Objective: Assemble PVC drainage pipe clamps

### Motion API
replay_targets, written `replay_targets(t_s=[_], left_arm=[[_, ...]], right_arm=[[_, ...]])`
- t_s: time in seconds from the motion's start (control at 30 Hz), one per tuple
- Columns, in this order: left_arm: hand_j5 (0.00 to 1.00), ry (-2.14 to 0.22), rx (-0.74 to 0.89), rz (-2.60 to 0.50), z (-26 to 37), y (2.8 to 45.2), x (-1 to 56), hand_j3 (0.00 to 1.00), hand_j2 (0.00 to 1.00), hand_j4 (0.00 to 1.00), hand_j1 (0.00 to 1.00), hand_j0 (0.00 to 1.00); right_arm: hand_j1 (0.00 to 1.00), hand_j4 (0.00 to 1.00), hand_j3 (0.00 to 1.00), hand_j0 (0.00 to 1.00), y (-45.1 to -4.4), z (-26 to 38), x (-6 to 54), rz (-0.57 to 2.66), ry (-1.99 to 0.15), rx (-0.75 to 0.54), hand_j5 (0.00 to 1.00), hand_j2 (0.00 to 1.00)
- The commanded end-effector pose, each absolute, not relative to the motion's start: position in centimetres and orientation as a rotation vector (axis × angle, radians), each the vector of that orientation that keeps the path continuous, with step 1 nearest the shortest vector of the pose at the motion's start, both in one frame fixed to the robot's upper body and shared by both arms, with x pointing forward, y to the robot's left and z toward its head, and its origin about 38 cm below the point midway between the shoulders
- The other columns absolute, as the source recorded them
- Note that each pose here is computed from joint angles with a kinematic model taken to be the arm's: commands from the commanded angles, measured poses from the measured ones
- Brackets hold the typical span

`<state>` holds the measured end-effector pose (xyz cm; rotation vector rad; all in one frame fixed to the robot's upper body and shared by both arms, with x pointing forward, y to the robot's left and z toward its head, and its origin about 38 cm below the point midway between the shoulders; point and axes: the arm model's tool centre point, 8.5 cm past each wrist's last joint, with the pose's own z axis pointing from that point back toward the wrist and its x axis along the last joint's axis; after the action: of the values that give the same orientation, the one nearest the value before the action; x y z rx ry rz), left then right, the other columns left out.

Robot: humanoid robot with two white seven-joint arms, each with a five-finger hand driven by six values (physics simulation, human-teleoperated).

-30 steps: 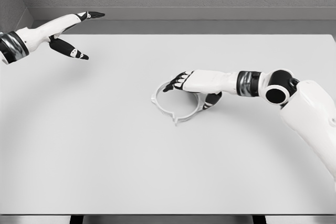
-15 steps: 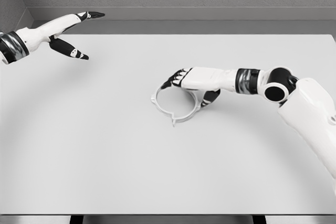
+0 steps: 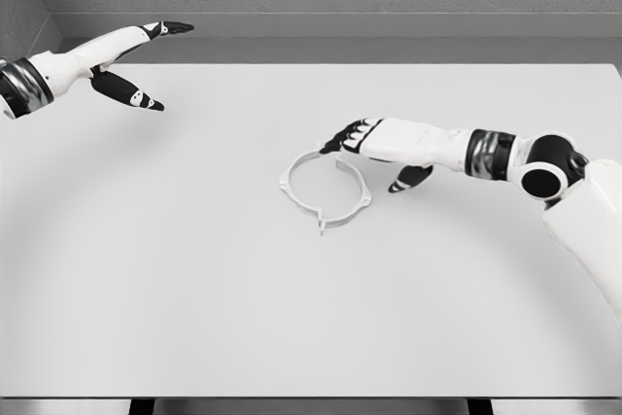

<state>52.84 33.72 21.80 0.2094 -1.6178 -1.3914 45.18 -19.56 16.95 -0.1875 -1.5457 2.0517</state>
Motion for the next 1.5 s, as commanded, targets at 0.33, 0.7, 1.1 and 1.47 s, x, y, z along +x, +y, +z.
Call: replay_targets(t_s=[0.33,0.7,1.1,1.47], left_arm=[[1.00,-1.622,0.208,-1.381,21.9,33.8,52.8,1.00,1.00,1.00,1.00,1.00],[1.00,-1.625,0.206,-1.382,21.9,33.7,52.9,1.00,1.00,1.00,1.00,1.00],[1.00,-1.624,0.208,-1.382,21.9,33.8,52.8,1.00,1.00,1.00,1.00,1.00],[1.00,-1.625,0.209,-1.383,22.0,33.8,52.9,1.00,1.00,1.00,1.00,1.00]], right_arm=[[1.00,1.00,1.00,1.00,-16.2,16.2,43.4,2.146,-1.561,-0.104,1.00,1.00],[1.00,1.00,1.00,1.00,-15.0,15.5,42.9,2.180,-1.549,-0.068,1.00,1.00],[1.00,1.00,1.00,1.00,-14.9,15.3,43.3,2.166,-1.547,-0.062,1.00,1.00],[1.00,1.00,1.00,1.00,-15.0,14.7,43.8,2.153,-1.524,-0.057,1.00,1.00]])
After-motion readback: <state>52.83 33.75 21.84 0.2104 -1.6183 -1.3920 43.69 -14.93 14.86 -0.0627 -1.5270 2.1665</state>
